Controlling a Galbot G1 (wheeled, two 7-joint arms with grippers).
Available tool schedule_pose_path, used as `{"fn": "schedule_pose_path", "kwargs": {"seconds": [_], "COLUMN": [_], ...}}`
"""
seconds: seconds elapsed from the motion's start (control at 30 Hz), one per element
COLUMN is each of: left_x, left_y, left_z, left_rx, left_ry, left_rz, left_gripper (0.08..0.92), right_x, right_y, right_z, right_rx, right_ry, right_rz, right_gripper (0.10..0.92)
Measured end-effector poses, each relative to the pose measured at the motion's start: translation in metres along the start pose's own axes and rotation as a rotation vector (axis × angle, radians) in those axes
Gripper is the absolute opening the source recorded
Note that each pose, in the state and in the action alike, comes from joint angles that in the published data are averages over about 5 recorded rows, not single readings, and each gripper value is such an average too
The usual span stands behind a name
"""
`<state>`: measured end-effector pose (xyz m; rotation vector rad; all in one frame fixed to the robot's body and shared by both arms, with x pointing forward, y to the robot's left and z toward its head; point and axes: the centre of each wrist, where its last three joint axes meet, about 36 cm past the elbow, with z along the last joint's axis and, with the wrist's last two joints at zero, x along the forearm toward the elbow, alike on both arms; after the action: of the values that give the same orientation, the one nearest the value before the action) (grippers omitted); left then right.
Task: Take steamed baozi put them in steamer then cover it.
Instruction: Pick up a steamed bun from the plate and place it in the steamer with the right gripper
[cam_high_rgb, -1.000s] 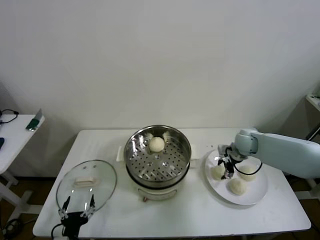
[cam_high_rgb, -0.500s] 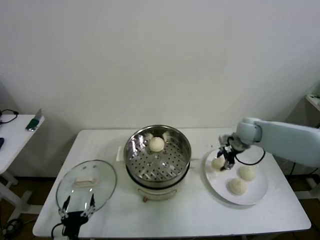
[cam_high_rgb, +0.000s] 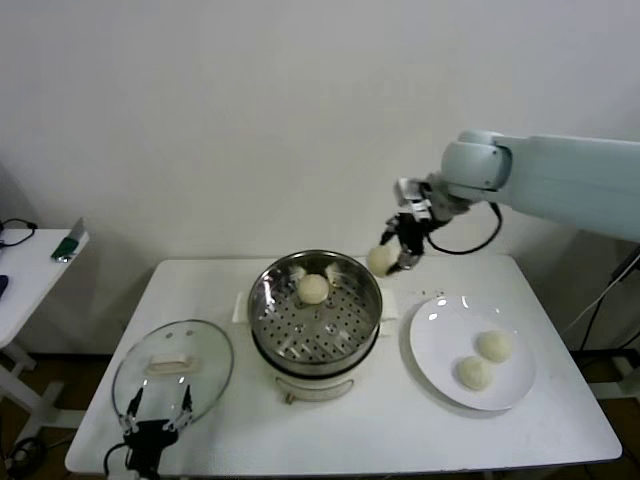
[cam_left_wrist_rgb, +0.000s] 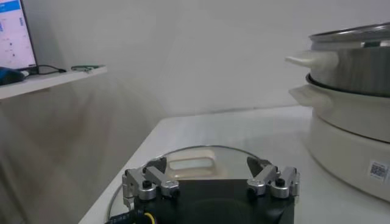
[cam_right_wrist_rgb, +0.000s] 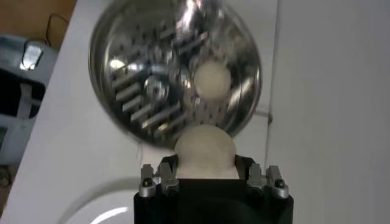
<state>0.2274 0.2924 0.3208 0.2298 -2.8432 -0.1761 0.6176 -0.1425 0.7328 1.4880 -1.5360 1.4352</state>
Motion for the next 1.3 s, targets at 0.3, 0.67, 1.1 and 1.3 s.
{"fn": "schedule_pose_path", "kwargs": {"seconds": [0.3, 0.67, 1.1, 1.3], "left_x": [0.002, 0.001, -0.001, -0.002], "left_y": [0.002, 0.003, 0.004, 0.001], "left_z": [0.001, 0.005, 0.008, 0.007], "left_rx": [-0.005, -0.008, -0.013, -0.008], "left_ry": [0.003, 0.006, 0.008, 0.005], "left_rz": [-0.002, -0.006, -0.006, -0.003], "left_gripper": [0.823, 0.823, 0.823, 0.823], "right_x": [-0.066, -0.146, -0.187, -0.175], "right_y": [0.005, 0.008, 0.011, 0.008], "right_z": [-0.069, -0.099, -0.109, -0.101], "right_rx": [0.057, 0.08, 0.088, 0.103], "right_ry": [0.007, 0.045, 0.045, 0.028], "right_rz": [-0.055, -0.082, -0.089, -0.096], "right_gripper": [0.636, 0.636, 0.751, 0.82]}}
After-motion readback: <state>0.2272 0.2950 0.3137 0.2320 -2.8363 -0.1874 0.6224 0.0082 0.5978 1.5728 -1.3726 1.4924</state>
